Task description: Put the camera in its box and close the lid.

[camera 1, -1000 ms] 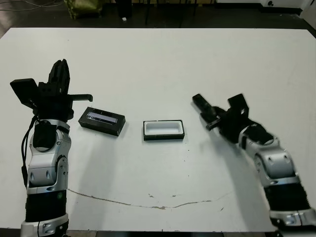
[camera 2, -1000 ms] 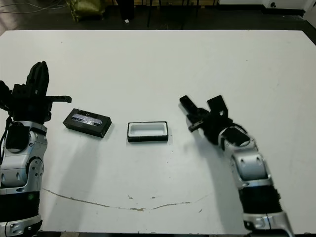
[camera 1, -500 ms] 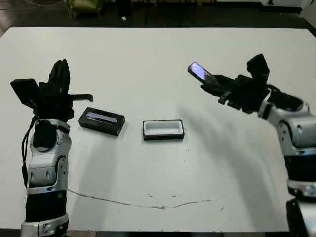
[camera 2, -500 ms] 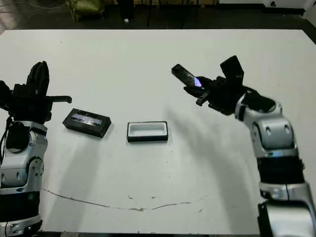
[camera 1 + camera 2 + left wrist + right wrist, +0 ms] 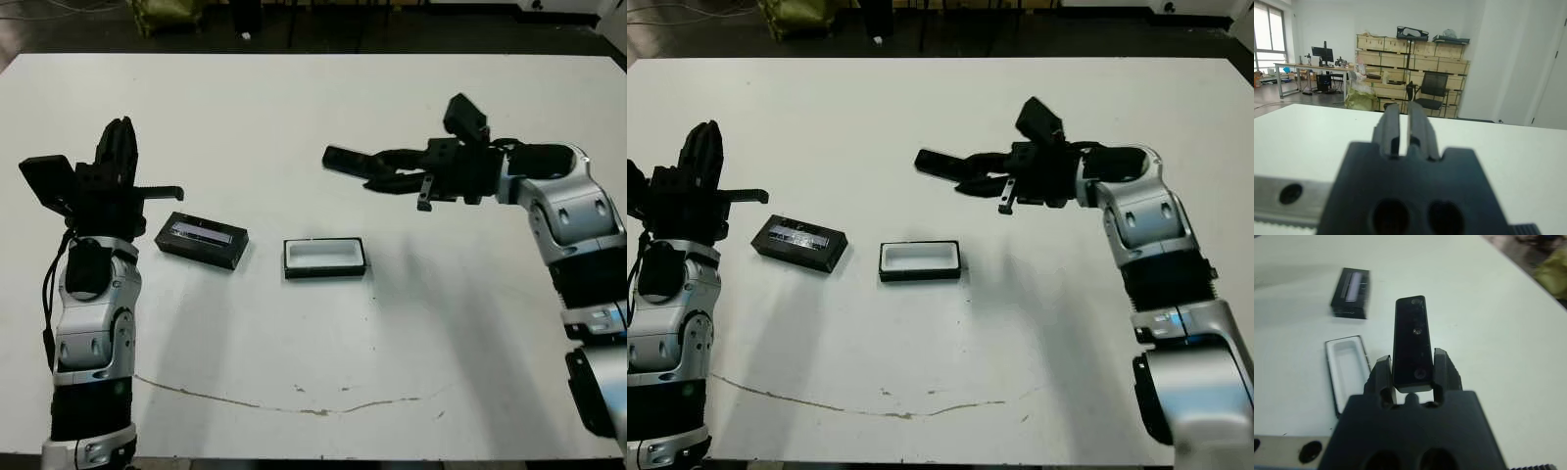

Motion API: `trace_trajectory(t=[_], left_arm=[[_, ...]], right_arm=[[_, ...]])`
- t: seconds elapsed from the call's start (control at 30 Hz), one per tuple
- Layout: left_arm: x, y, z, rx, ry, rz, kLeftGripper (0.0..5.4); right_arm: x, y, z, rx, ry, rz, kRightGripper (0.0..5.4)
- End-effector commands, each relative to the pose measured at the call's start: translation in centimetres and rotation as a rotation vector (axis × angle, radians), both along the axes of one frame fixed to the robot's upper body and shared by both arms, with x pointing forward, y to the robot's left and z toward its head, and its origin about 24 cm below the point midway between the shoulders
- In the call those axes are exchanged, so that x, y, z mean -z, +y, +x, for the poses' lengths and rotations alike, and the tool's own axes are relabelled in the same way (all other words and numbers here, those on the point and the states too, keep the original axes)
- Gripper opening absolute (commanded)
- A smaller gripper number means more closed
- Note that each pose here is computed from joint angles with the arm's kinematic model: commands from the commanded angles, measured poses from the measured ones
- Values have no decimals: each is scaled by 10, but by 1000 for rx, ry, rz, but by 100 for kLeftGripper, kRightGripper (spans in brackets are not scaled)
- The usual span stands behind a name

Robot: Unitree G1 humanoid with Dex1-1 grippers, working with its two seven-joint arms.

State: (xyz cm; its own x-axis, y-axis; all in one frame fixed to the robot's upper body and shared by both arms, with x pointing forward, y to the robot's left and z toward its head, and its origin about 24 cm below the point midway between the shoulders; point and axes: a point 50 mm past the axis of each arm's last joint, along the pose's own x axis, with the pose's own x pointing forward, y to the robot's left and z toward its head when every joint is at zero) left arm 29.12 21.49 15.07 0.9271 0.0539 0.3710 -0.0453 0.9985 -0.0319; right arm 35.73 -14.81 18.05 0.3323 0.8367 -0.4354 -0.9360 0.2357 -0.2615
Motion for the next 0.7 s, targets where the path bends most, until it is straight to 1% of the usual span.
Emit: trace_trajectory(t=[0.03, 0.13, 0.27, 0.4, 0.7], left_arm=[[8, 2, -1, -4, 34, 9, 0], [8, 2, -1, -7, 34, 10, 0], [9, 2, -1, -10, 37, 6, 0], [9, 2, -2, -13, 40, 10, 0], [10, 0, -2, -11, 39, 6, 0]], right_arm=[[0, 6, 5, -66, 50, -39, 31], [1, 11, 9, -99, 80, -70, 31], [5, 15, 10, -148, 124, -93, 31], [6, 19, 9, -183, 201, -154, 31], [7, 25, 8, -254, 191, -241, 31]])
